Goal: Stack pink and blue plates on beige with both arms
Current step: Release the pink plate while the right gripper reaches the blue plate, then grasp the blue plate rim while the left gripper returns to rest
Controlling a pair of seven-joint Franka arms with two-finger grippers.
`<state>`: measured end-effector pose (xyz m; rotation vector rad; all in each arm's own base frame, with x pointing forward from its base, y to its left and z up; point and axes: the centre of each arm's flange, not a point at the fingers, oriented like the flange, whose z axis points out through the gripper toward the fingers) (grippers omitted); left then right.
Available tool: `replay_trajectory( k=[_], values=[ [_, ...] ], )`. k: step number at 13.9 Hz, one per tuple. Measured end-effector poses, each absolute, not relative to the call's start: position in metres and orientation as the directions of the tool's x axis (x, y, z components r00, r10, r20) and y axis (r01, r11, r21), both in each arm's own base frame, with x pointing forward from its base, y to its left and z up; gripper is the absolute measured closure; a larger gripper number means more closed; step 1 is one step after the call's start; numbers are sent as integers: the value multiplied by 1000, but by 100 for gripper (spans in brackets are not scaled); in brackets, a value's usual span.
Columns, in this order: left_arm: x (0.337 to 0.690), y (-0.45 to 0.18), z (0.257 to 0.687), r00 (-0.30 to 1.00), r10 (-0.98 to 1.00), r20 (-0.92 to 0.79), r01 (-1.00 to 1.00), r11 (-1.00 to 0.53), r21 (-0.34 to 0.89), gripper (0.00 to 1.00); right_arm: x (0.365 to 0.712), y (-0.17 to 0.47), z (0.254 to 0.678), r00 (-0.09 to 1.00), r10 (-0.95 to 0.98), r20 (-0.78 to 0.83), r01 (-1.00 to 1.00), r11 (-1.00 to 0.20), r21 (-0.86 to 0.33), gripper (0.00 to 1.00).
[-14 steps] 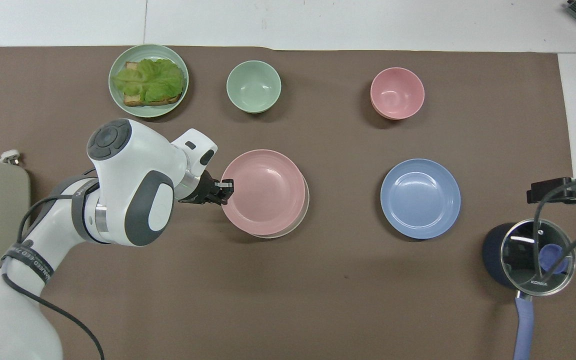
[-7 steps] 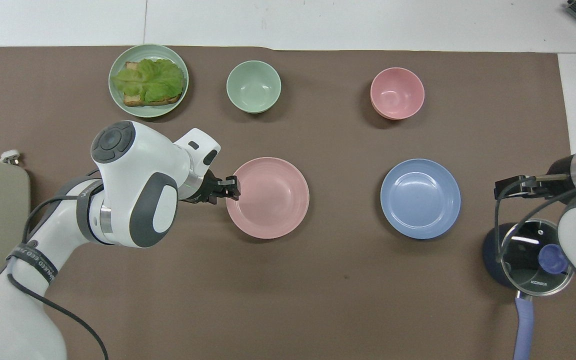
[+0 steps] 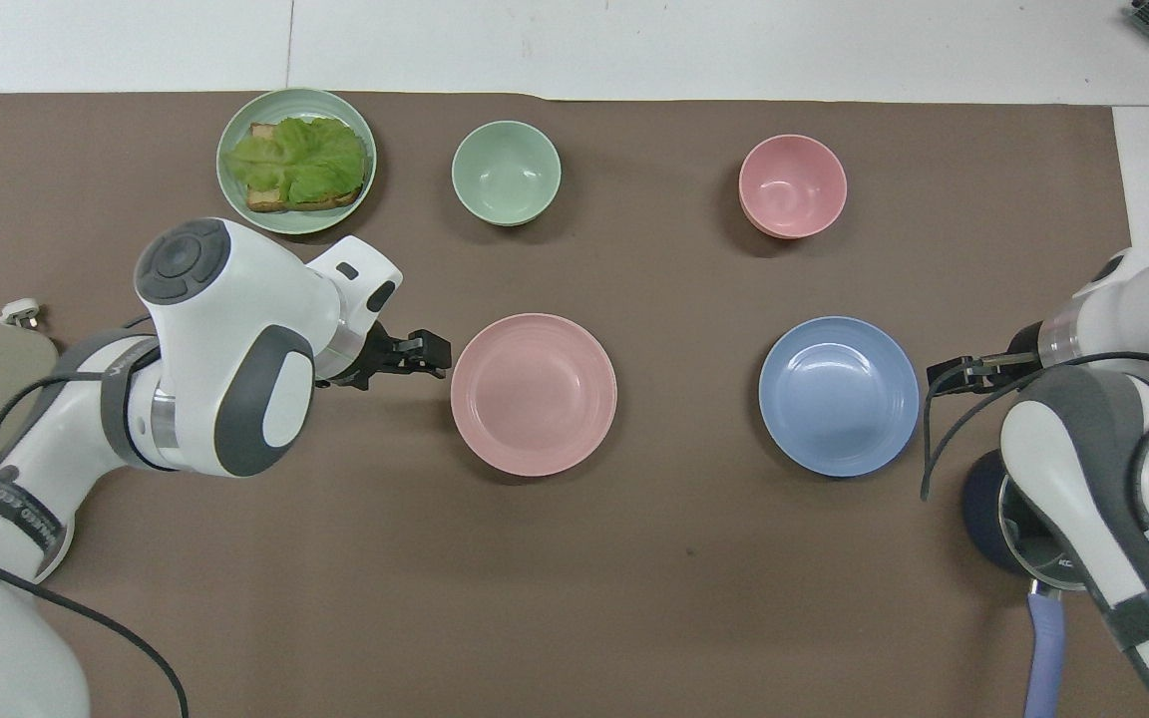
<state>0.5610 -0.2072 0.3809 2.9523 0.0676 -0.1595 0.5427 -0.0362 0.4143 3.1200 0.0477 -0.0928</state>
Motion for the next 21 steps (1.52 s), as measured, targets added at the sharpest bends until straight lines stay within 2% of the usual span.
replay_trajectory(
  k=[3,7,10,13,14,17,21],
  values=[
    [585,-135,408,996,58,-71,66,-991,115,0,546,-50,385,998,9,-69,10,-1000,12,0],
    [593,-51,430,997,23,-70,30,-994,106,0,551,-53,342,996,-26,-87,-28,-999,-23,0],
    [586,-20,470,999,0,-55,3,-998,55,0,547,-56,311,994,-38,-101,-41,-999,-27,0],
    [577,-20,519,998,-15,-62,-12,-999,44,0,545,-55,302,993,-44,-112,-49,-998,-44,1],
    [574,-23,537,998,-23,-56,-21,-999,37,0,545,-55,301,993,-45,-114,-50,-998,-46,7],
    [559,-27,580,999,-35,-17,-34,-999,30,0,544,-54,299,991,-61,-116,-68,-996,-64,45],
    [539,-27,615,999,-36,31,-37,-999,30,0,544,-55,300,991,-63,-117,-71,-995,-67,86]
  ],
)
